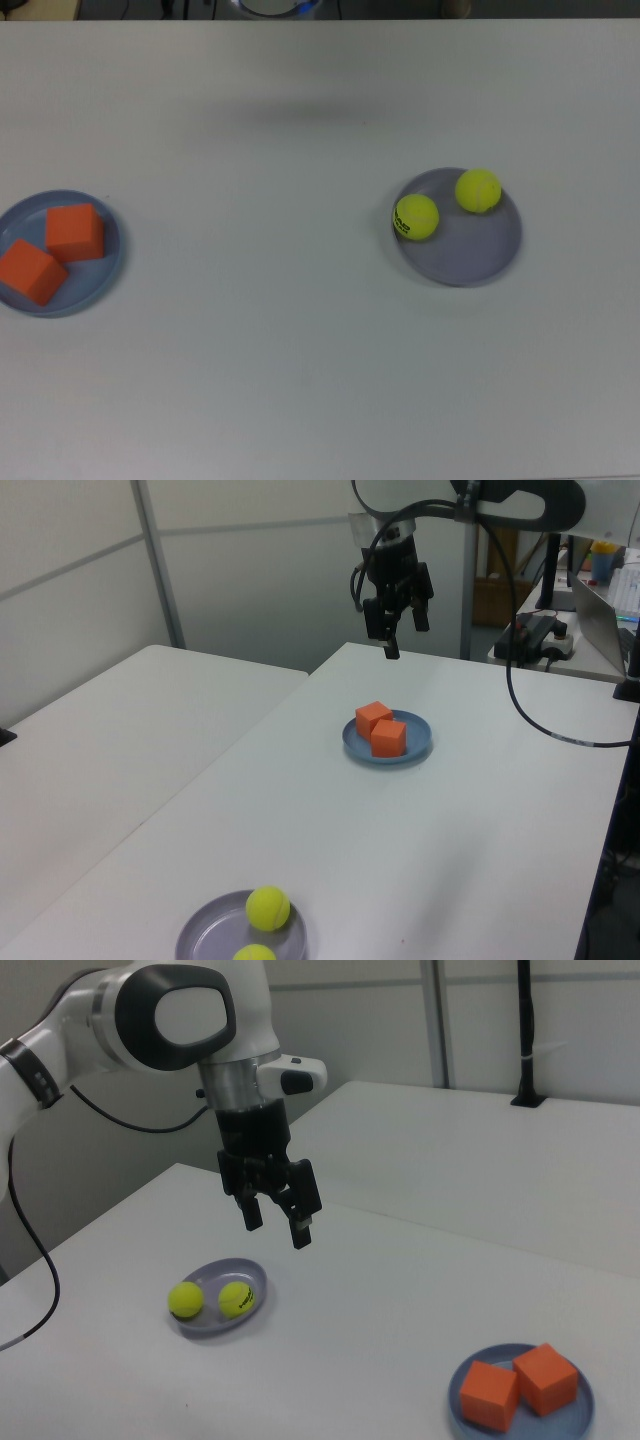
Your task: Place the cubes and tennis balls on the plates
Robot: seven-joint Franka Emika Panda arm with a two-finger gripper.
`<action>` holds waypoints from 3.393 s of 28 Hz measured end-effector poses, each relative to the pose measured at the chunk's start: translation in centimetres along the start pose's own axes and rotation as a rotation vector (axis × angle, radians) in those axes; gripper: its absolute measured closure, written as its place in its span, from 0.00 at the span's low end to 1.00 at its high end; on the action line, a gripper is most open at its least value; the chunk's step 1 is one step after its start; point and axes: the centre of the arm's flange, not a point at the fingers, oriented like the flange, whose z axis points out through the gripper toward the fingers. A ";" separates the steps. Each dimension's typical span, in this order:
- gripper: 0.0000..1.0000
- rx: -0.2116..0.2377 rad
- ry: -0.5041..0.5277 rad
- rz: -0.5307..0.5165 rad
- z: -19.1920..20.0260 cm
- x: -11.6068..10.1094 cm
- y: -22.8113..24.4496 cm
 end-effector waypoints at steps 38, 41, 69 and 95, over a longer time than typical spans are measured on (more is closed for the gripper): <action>0.00 0.002 0.001 -0.004 -0.1 0.0 -0.2; 0.00 0.002 0.001 -0.004 -0.1 0.0 -0.2; 0.00 0.000 0.007 -0.008 -0.4 -0.3 -0.5; 0.00 -0.004 0.029 -0.006 -1.5 -1.2 -0.5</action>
